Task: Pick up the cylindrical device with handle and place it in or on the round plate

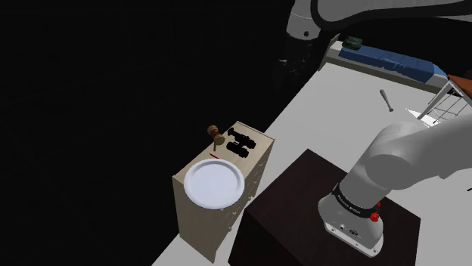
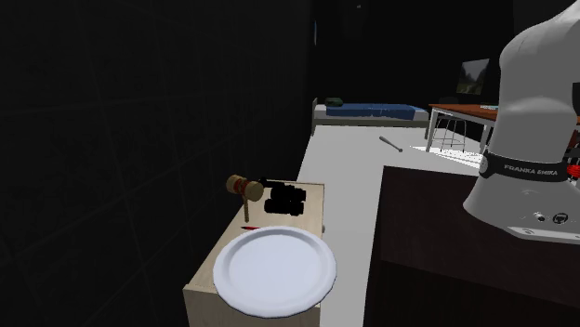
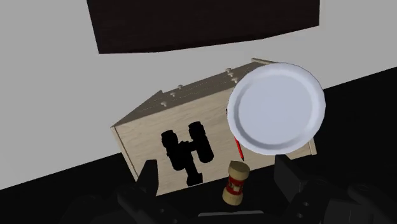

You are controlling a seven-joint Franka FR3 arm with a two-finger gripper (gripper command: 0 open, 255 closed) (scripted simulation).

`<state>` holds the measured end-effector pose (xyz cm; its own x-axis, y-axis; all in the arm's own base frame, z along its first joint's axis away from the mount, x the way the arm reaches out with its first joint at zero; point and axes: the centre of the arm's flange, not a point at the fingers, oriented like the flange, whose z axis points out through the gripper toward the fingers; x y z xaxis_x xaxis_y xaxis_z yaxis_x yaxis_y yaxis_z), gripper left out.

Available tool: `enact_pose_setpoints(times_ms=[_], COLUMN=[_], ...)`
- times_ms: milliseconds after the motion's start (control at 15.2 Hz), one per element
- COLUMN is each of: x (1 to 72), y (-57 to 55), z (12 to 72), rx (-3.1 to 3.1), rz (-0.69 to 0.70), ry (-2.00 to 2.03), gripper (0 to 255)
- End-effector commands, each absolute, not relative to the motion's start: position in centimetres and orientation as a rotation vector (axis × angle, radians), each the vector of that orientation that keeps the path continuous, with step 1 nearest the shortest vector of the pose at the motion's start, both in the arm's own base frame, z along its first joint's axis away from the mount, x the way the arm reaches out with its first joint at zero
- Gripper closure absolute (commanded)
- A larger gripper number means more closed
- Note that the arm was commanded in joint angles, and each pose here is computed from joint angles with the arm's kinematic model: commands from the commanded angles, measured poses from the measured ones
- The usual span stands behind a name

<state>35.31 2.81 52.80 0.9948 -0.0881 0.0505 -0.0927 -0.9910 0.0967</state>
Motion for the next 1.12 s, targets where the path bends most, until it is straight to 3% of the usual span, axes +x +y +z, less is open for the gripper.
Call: enact_pose_setpoints(times_ms=[0,1056], x=[36.7,49.8], y=[2.7,3.7], z=[50.6,34.2], rx=[3.044,3.082], rz=[0.075,0.082], ry=[-0.154,-0.285], gripper=[0,0])
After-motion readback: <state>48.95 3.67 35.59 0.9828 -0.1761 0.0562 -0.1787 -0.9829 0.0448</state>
